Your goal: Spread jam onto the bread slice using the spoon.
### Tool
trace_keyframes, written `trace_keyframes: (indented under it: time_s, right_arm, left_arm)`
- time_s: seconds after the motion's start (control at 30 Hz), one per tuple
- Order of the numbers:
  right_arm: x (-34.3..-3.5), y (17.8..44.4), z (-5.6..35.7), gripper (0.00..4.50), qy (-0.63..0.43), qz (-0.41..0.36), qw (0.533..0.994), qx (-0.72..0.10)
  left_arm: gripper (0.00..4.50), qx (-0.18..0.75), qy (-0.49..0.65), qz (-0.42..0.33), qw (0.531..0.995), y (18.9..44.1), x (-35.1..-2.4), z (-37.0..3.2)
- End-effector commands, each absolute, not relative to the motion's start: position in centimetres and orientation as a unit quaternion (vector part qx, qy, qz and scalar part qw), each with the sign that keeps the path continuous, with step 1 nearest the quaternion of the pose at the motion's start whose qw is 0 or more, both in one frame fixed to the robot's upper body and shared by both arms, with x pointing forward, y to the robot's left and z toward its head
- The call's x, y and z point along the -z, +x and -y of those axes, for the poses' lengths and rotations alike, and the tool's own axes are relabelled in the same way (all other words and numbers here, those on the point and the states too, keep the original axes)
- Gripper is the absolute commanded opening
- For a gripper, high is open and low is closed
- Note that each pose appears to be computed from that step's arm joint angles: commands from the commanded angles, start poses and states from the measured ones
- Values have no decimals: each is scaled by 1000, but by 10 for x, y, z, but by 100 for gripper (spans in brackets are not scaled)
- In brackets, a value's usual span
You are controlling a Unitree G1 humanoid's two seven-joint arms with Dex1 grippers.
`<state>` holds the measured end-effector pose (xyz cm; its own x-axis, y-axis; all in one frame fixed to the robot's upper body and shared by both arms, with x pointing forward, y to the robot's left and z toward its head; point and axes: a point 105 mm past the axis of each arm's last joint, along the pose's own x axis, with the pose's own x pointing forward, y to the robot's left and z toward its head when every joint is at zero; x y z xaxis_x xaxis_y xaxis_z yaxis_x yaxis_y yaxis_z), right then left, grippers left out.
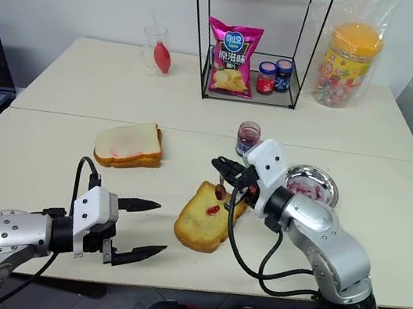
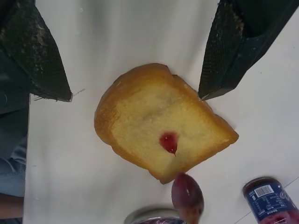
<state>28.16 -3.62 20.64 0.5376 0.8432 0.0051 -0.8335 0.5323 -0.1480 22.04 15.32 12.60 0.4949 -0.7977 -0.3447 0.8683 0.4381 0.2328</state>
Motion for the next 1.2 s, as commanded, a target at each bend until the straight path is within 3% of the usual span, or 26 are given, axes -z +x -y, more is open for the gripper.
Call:
trace_keyframes:
  time_s: [0.03, 0.2, 0.33, 0.57, 0.73, 0.83, 1.2]
  right_arm:
    - [-221, 281, 38, 2, 25, 44, 877, -478]
    - [-210, 299, 52, 2, 148, 2, 887, -437]
    - [-182, 317, 68, 2, 257, -47, 887, -382]
    - [-143, 328, 73, 2, 415, -121, 844, -317]
    - [-117, 322, 72, 2, 442, -172, 827, -300]
    - [-105, 315, 83, 2, 399, -190, 846, -298]
    - [-153, 313, 101, 2, 390, -136, 845, -340]
  left_arm:
    - [450, 490, 201, -77, 845, 222, -132, -154]
    - [450, 489, 201, -76, 846, 224, -133, -154]
    - [450, 489, 201, -73, 846, 225, -135, -152]
    - [450, 481, 190, -72, 853, 227, -136, -158]
    - [450, 484, 200, -80, 848, 226, -132, -161]
    - [450, 491, 204, -80, 843, 224, -131, -158]
    - [450, 501, 214, -80, 835, 221, -128, -156]
